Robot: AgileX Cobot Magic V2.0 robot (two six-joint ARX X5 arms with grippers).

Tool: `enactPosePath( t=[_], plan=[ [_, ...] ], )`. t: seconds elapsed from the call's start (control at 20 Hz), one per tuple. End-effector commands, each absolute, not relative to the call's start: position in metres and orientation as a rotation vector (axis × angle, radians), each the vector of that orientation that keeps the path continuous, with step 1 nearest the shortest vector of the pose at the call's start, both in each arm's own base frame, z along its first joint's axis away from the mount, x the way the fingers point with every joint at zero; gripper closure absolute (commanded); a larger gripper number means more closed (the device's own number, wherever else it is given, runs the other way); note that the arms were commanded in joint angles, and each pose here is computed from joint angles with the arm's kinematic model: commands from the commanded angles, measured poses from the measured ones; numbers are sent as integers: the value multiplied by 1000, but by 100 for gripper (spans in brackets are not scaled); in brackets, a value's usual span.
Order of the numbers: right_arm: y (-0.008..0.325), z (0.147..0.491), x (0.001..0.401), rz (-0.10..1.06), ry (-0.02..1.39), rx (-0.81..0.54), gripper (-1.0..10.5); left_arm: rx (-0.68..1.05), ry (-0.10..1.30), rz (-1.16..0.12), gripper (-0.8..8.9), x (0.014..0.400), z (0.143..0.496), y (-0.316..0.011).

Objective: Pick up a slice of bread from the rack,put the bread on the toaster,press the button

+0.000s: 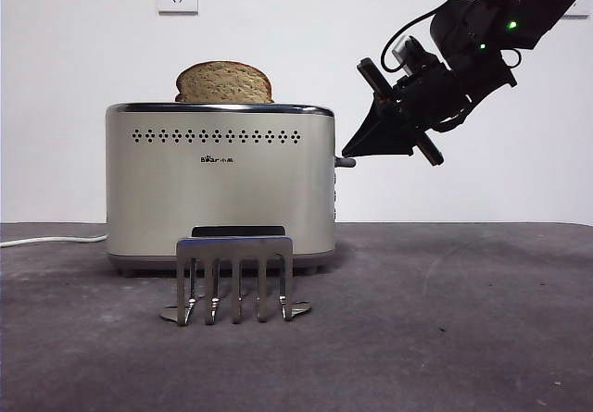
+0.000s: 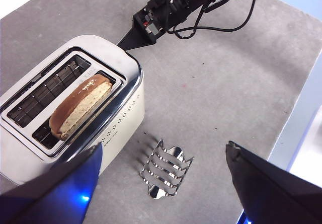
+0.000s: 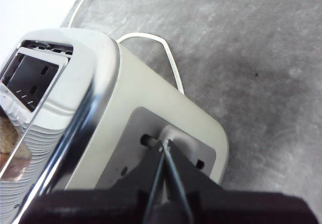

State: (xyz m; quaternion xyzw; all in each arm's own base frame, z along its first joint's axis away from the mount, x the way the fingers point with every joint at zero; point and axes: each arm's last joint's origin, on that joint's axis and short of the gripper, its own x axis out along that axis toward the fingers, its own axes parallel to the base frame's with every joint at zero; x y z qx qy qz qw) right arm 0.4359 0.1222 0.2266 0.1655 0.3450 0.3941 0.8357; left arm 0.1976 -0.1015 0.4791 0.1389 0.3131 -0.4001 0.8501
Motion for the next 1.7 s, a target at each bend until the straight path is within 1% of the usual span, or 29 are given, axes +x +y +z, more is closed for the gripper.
enactPosePath(
  t=[0.05,0.4,0.55,0.65,1.55,1.65,1.7],
  plan=[
    [126,203,440,823,794,355,959,288,660,-847,404,198,479,-102],
    [126,172,440,797,900,306,959,286,662,-846,404,197,479,-102],
    [125,160,440,739,955,291,959,286,662,-846,404,198,479,-102],
    [125,154,440,738,969,290,959,286,663,-846,404,197,479,-102],
    [125,156,441,744,957,289,959,286,663,-845,404,197,479,-102],
    [124,167,441,754,930,290,959,286,664,-844,404,197,479,-102],
    [122,177,440,755,907,287,959,286,664,-844,404,197,479,-102]
  ],
)
